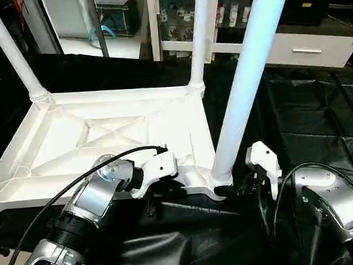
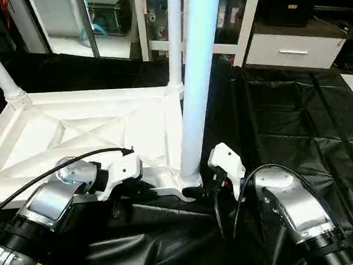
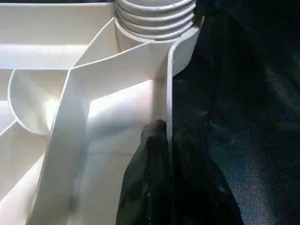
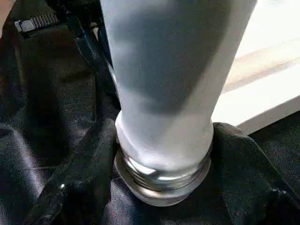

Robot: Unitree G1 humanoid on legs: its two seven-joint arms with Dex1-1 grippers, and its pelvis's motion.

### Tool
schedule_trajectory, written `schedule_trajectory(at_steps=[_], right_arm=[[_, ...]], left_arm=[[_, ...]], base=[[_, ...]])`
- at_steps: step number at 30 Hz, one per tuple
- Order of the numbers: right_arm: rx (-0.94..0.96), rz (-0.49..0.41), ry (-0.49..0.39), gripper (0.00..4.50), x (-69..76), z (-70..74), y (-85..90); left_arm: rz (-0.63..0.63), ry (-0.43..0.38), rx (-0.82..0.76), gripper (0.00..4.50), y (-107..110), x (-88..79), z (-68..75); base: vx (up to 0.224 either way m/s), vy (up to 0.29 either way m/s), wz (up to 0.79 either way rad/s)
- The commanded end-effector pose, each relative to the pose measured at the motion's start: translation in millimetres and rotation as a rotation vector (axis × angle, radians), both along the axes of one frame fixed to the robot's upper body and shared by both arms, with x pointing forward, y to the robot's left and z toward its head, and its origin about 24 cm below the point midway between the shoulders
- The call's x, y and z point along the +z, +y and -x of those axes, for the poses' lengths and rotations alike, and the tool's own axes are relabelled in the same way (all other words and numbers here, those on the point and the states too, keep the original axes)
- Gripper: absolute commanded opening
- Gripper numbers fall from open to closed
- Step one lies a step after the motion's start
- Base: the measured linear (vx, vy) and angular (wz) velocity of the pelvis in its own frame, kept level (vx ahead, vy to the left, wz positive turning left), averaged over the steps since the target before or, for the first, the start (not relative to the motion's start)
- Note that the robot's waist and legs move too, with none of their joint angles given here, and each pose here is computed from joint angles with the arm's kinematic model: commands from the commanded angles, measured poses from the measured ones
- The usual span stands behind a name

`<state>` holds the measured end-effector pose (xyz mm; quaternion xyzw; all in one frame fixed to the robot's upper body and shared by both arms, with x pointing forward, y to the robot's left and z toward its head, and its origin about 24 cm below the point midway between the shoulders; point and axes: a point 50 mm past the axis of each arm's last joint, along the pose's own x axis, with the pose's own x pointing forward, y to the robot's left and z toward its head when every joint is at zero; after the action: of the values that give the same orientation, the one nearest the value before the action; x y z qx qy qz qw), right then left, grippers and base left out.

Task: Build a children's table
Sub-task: Rotate leg to tighten

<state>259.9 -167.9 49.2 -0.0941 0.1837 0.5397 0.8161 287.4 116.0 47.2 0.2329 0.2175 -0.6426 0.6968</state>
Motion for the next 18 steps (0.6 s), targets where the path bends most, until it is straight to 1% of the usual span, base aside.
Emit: schedule_trajectory(at_steps=[1, 3, 6, 8, 9, 10, 12, 13, 15, 16, 17, 18], right_arm=[[0.010, 0.024, 0.001, 2.70, -1.9, -0.6, -1.1], [-0.026, 0.030, -0.015, 2.69, -4.0, -3.1, -0.8], [-0.208, 0.038, -0.071, 2.69, -10.6, -16.8, 0.8], [-0.297, 0.018, -0.079, 2.69, -14.2, -21.9, 4.2], [-0.347, -0.002, -0.081, 2.69, -16.2, -24.4, 7.5], [-0.436, -0.030, -0.075, 2.69, -20.5, -28.4, 13.9], [-0.474, -0.040, -0.072, 2.69, -23.3, -29.8, 20.0], [-0.509, -0.041, -0.080, 2.69, -25.4, -32.1, 26.5], [-0.542, -0.039, -0.085, 2.69, -27.5, -34.1, 32.1], [-0.630, -0.003, -0.112, 2.69, -31.7, -40.6, 41.2], [-0.630, -0.003, -0.112, 2.69, -31.7, -40.6, 41.2], [-0.656, 0.003, -0.113, 2.69, -33.0, -42.6, 44.8]], left_arm=[[-0.006, 0.084, 0.024, 0.00, 5.8, -15.4, 8.4], [-0.005, 0.082, 0.033, 0.00, 7.0, -15.7, 8.2], [0.035, 0.067, 0.094, 0.00, 4.8, -15.4, 4.0], [0.062, 0.052, 0.135, 0.00, 1.5, -15.2, 0.0], [0.079, 0.036, 0.170, 0.00, -1.1, -15.1, -3.7], [0.103, 0.021, 0.232, 0.00, -5.6, -15.4, -10.3], [0.122, 0.015, 0.249, 0.00, -9.7, -15.0, -13.4], [0.132, 0.003, 0.268, 0.00, -13.6, -14.5, -17.0], [0.138, -0.011, 0.282, 0.00, -16.8, -14.1, -20.0], [0.145, -0.033, 0.312, 0.00, -23.1, -13.4, -25.7], [0.145, -0.033, 0.312, 0.00, -23.1, -13.4, -25.7], [0.146, -0.043, 0.316, 0.00, -25.2, -12.9, -27.2]], base=[[0.000, 0.000, 0.00], [0.000, 0.000, 0.00], [0.000, 0.000, 0.00], [0.000, 0.000, 0.00], [0.000, 0.000, 0.00], [0.000, 0.000, 0.00], [0.000, 0.000, 0.00], [0.000, 0.000, 0.00], [0.000, 0.000, 0.00], [0.000, 0.000, 0.00], [0.000, 0.000, 0.00], [0.000, 0.000, 0.00]])
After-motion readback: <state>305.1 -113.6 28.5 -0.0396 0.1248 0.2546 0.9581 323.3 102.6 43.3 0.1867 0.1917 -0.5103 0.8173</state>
